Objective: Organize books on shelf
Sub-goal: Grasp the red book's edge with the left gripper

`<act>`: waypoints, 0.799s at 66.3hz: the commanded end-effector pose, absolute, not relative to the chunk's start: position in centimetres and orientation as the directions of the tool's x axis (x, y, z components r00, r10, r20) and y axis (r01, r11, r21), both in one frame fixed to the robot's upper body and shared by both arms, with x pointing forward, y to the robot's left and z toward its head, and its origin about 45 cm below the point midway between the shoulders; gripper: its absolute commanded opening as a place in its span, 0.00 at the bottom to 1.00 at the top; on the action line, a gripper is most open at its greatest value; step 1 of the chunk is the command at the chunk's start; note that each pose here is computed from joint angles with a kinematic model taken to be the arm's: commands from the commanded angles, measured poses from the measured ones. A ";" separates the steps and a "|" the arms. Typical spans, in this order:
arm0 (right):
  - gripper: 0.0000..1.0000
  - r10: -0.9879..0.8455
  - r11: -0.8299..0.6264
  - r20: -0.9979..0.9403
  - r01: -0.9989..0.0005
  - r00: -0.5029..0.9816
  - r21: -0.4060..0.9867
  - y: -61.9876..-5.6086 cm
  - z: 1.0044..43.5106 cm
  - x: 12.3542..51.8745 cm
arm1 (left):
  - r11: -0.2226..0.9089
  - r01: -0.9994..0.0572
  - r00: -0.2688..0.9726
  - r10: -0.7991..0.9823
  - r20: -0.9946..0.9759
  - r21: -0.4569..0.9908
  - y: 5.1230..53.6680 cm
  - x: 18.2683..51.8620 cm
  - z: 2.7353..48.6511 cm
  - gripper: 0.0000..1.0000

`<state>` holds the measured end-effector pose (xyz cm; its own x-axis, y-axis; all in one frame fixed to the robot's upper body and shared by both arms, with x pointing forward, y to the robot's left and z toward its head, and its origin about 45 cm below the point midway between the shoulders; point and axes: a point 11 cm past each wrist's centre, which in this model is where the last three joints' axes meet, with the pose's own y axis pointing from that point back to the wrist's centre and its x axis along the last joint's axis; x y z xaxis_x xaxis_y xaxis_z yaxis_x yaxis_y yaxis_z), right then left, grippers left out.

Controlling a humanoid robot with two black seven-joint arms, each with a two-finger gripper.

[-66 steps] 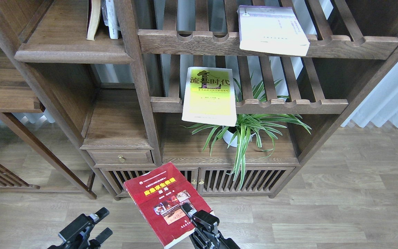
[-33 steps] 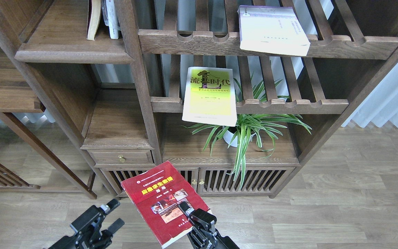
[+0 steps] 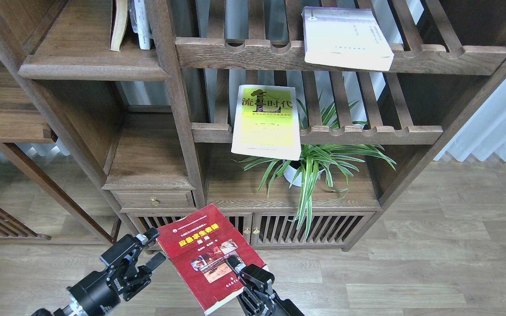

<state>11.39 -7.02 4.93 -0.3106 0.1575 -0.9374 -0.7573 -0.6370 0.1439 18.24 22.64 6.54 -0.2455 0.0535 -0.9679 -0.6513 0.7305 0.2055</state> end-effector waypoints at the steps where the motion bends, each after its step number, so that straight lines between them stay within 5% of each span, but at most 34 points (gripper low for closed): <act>1: 0.06 0.155 -0.639 -0.939 -0.756 -0.308 0.142 -7.0 5.0 11.4 | 0.735 -0.645 -0.254 0.054 -0.966 0.210 22.2 18.2 6.2 0.86; 45: 0.06 0.131 -0.664 -0.944 -0.734 -0.302 0.143 -6.5 4.9 10.4 | 0.767 -0.603 -0.237 0.089 -0.967 0.218 21.3 19.2 6.0 0.75; 53: 0.06 0.129 -0.667 -0.945 -0.732 -0.299 0.141 -6.4 5.0 10.4 | 0.788 -0.573 -0.254 0.094 -0.963 0.228 20.6 18.4 5.6 0.63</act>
<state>10.44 -6.56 4.91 -0.3012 0.1292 -0.9448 -0.7344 -0.6634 0.1434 18.96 21.10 5.90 -0.2410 0.0912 -0.9662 -0.5935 0.7739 0.2211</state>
